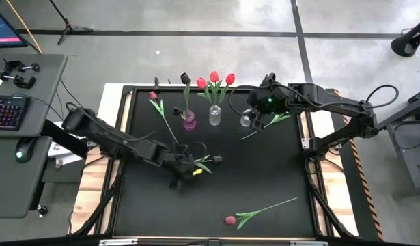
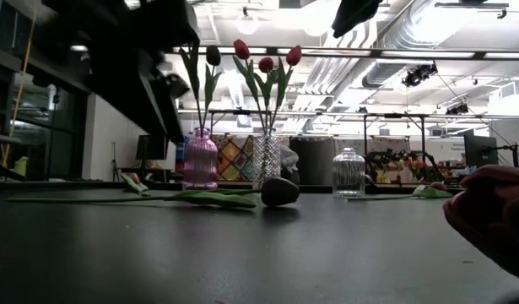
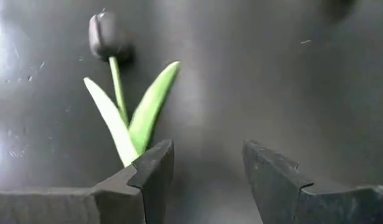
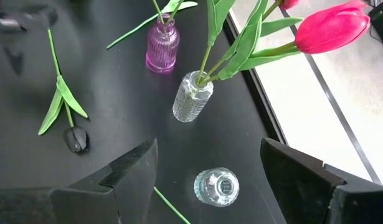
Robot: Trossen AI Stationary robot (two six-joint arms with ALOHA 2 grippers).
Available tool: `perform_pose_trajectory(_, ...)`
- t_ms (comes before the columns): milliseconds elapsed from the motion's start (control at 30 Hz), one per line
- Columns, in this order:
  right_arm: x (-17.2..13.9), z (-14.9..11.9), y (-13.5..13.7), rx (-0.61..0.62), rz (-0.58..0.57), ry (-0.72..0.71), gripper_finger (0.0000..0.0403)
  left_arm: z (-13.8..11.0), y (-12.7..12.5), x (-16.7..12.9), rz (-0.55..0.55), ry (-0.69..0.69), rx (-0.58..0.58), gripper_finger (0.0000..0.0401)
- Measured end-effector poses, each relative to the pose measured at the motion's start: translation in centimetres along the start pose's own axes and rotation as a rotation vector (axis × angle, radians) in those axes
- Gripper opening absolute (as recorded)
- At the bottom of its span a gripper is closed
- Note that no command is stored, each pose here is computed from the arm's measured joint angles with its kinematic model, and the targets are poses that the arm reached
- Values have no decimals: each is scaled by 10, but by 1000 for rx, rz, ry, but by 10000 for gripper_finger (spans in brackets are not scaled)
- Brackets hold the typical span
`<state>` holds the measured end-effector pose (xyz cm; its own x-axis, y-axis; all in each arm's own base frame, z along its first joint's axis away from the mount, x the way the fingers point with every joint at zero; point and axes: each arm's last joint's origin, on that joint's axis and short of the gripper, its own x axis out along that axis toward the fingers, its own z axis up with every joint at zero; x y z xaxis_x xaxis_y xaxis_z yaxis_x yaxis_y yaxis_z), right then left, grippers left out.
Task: Sort flowers into vase by color
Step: Put the black flower into the violet flower vase
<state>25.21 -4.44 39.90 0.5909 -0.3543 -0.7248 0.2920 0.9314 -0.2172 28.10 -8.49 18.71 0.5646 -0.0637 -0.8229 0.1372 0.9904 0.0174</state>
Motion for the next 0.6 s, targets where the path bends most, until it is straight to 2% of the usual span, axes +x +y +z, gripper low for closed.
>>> perform_pose_trajectory(167, 0, -1, 0, 0, 0, 13, 271, -6, 14, 23, 85, 68, -31, 180)
perform_pose_trajectory(333, 0, -2, 0, 10, 0, 20, 271, -9, 23, 28, 174, 95, -99, 180)
perform_pose_trajectory(467, 0, -2, 0, 22, 0, 19, 271, -9, 30, 30, 157, 103, -167, 180)
perform_pose_trajectory(600, 0, -2, 0, 25, 0, 18, 271, -11, 34, 35, 111, 124, -188, 180)
